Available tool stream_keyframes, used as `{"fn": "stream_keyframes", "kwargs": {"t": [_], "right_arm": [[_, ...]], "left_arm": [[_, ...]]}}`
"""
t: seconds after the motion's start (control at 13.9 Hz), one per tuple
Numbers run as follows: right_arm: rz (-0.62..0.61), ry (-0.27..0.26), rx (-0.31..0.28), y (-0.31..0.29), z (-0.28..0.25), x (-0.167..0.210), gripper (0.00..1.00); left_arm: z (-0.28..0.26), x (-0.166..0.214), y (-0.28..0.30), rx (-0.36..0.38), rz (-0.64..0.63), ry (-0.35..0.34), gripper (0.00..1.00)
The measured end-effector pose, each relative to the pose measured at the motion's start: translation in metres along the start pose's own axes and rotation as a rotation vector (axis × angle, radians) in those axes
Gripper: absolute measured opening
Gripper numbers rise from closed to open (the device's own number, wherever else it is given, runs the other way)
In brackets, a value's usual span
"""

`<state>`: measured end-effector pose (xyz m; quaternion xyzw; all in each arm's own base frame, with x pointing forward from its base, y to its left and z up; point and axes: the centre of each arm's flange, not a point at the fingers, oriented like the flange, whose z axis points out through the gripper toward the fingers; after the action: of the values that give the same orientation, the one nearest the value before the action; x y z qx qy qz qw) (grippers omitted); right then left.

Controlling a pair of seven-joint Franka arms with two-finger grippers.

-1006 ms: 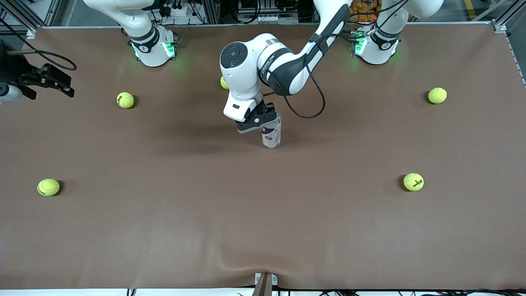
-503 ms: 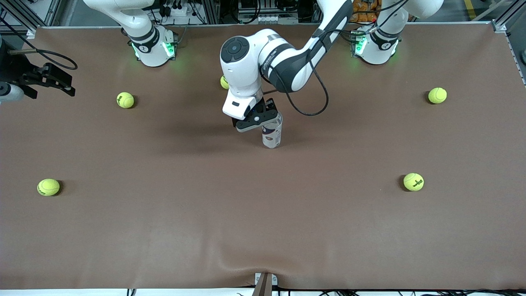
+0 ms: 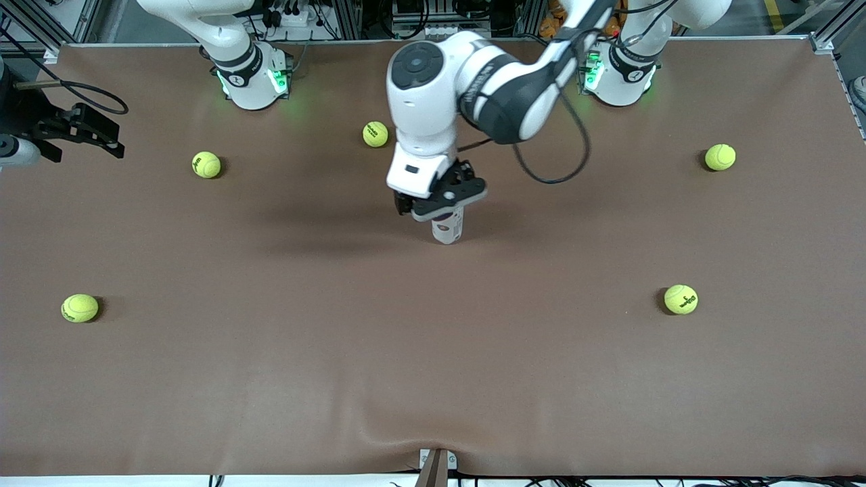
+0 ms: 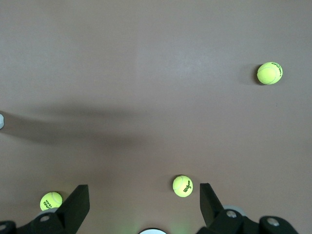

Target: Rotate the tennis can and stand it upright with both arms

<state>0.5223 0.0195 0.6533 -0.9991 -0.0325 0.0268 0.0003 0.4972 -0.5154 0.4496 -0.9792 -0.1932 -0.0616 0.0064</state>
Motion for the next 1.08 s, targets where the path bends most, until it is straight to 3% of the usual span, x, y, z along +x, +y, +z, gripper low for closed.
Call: {"fn": "stream_keyframes", "kwargs": {"t": [0.29,0.86,1.08], "right_arm": [[-0.004,-0.003,0.001,-0.002,-0.002,-0.002,1.00],[-0.003,-0.009,0.001,-0.002,-0.001,-0.003,1.00],[-0.003,-0.010,0.001,-0.002,-0.001,-0.003,1.00]], "left_arm": [[-0.027,0.062,-0.035,-0.023,-0.071,0.004,1.00],[-0.034,0.178,-0.126,0.026,0.072,-0.021,1.00],[-0.033,0.216,-0.160,-0.005,0.094,-0.054,1.00]]}}
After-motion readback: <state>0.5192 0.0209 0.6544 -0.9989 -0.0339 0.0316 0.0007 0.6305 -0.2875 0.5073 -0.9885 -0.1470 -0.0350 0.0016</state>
